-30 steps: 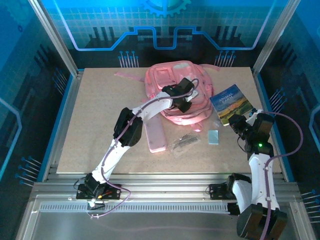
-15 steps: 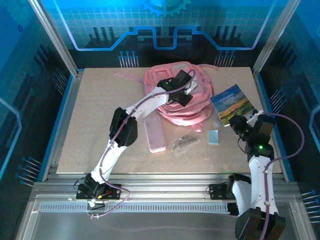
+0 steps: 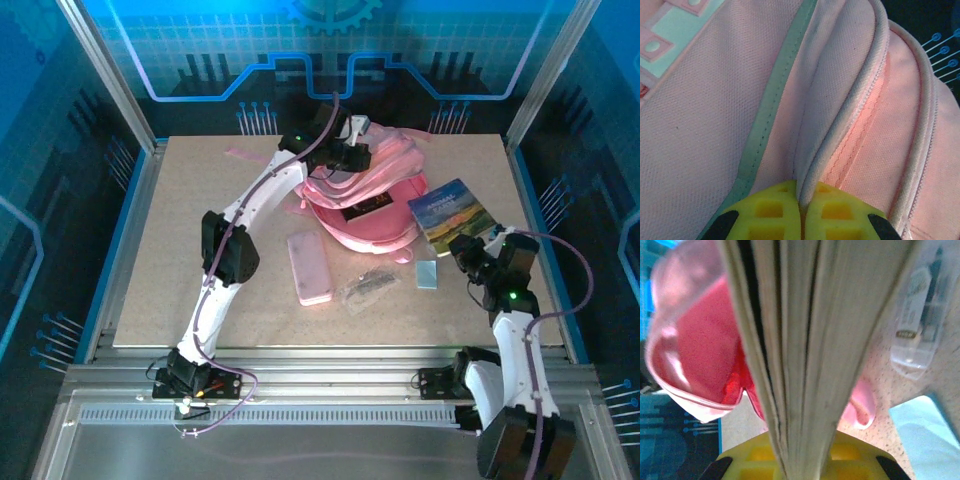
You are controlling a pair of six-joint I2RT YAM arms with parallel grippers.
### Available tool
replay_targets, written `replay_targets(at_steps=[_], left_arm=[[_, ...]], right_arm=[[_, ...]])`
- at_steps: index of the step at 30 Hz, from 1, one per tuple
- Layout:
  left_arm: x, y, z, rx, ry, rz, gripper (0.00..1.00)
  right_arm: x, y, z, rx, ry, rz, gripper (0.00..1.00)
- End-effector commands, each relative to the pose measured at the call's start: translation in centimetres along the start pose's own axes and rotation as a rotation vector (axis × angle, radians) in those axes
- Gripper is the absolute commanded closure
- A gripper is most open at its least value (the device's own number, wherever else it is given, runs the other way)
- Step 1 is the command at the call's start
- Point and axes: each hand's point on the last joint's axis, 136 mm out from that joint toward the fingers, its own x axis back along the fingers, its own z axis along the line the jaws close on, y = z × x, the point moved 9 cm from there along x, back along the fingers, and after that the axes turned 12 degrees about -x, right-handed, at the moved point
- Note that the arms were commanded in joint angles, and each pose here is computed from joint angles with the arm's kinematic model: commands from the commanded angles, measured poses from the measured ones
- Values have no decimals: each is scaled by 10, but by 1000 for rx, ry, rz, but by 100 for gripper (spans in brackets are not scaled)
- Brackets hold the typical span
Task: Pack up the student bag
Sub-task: Place the book in the student bag, then close the student bag at the top-center of the table.
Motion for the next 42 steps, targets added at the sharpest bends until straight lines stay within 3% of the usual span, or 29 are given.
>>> replay_targets(at_steps=[1,15,23,27,30,34,42], left_arm=[[47,46,-35,-8,-139,-189,100],[50,50,-40,45,-199,-206,100],[51,47,-41,65,-219,-201,100],[52,45,-41,57,-199,-198,100],[49,42,-37,65,-184,-197,100],[41,39,-31,74,-150,-202,100],[20,27,-15,121,-84,-200,100]], right_arm=[[-16,-6,36,83,161,36,100],[-127,-46,92,149,305,222,100],[-205,-62,85,84,260,250,100],[-238,-64,71,4,205,286,88],[-242,-66,59,-30,158,298,66],[-221,-59,48,-16,65,269,41],[-139,-32,25,163,-180,188,22]])
